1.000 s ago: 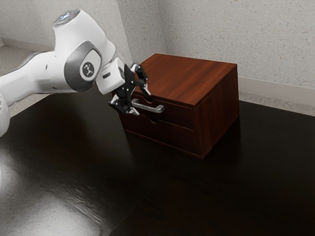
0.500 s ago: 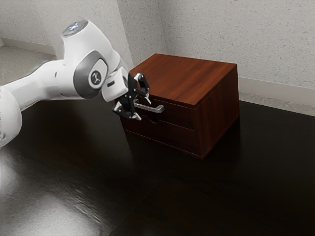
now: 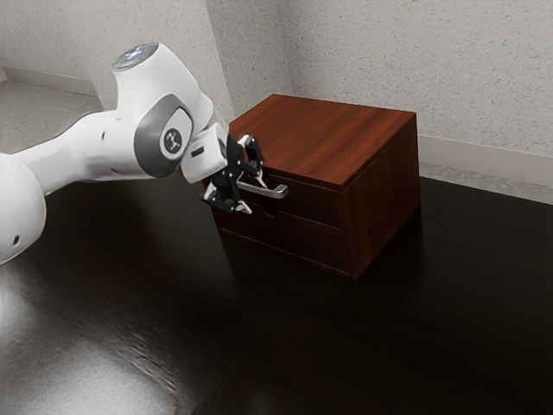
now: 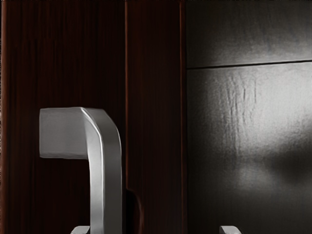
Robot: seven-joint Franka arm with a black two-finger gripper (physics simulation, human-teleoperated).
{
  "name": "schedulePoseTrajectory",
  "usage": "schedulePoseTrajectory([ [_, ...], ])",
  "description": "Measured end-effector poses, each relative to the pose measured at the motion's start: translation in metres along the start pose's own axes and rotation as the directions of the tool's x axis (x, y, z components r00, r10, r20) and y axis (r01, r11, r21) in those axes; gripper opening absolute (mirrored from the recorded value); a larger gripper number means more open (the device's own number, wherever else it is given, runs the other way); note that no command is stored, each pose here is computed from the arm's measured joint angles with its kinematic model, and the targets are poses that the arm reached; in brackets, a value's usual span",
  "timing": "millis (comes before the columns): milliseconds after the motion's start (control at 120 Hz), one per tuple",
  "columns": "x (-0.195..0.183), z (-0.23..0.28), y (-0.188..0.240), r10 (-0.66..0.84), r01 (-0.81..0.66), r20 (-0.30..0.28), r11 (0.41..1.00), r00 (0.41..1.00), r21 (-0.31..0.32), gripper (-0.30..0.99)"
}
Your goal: Pull the drawer handle with one arm to open the drawer
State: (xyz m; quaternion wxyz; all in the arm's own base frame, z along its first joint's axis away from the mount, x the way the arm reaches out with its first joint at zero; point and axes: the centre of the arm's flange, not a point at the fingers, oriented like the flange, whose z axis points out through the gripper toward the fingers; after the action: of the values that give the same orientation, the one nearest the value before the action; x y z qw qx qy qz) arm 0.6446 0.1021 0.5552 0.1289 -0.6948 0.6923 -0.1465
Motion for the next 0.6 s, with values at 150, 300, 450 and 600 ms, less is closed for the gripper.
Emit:
schedulePoseTrajectory([
  [150, -0.001, 0.0, 0.0, -0.011, 0.011, -0.013, 1.0, 1.0, 0.004, 0.22],
  [300, -0.001, 0.001, 0.002, -0.021, 0.021, -0.021, 1.0, 1.0, 0.0, 0.16],
  [450, 0.0, 0.001, 0.011, -0.031, 0.03, -0.035, 0.999, 0.999, -0.011, 0.12],
  [600, 0.0, -0.003, 0.02, -0.04, 0.039, -0.047, 0.999, 0.998, -0.016, 0.11],
])
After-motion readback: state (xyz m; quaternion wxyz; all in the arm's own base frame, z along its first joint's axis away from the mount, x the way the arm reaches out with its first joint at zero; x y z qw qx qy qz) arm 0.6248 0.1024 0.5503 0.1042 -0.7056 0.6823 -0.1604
